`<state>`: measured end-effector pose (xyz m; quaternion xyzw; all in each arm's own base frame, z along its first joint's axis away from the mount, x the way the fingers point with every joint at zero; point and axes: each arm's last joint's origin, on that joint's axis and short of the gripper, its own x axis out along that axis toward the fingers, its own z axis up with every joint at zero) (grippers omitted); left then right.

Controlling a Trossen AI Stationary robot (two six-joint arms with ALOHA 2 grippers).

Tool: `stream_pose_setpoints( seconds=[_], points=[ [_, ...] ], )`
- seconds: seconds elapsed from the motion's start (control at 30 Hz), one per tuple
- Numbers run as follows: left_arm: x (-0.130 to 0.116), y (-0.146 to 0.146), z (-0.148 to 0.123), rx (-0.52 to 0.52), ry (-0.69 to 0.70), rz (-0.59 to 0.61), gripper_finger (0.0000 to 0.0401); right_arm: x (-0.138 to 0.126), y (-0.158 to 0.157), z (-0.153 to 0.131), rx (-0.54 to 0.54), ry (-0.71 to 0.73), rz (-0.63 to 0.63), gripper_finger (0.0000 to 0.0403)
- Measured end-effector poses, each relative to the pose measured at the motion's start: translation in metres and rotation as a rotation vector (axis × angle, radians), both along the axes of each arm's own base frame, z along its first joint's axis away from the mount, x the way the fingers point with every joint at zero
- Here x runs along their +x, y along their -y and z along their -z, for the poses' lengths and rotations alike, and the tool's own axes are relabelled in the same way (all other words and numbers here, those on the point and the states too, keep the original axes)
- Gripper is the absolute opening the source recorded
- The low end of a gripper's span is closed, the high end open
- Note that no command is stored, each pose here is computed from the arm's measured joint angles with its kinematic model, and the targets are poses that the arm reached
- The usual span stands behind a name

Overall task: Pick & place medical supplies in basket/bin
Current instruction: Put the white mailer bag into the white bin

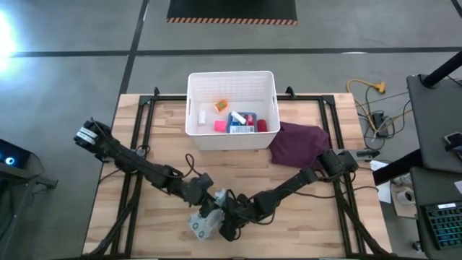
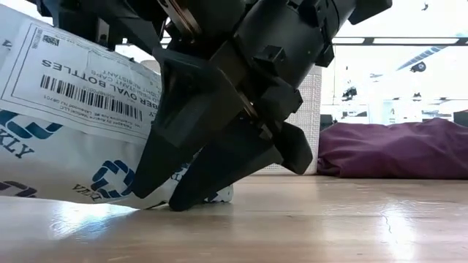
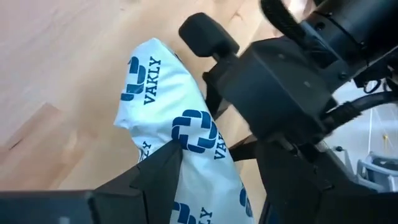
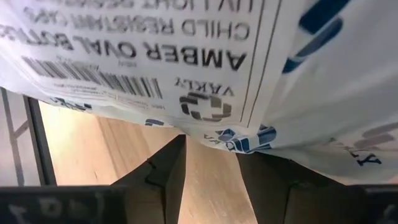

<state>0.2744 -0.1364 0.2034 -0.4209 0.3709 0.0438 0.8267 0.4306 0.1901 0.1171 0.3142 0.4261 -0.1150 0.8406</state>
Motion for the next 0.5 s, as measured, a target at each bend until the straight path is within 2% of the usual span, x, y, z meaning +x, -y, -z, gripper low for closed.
stream_pose_setpoints(
  seconds=[0.27, 0.5],
  points=[
    [0.0022, 0.004, -0.0034, -0.058, 0.051, -0.002, 0.0198, -0.0003, 0.0013, -0.0021, -0.086, 0.016, -0.04, 0.0139],
    [0.0032, 0.0047, -0.0045, -0.068, 0.072, -0.001, 0.0198, -0.0012, 0.0018, -0.0022, -0.129, 0.017, -0.061, 0.0139]
  ],
)
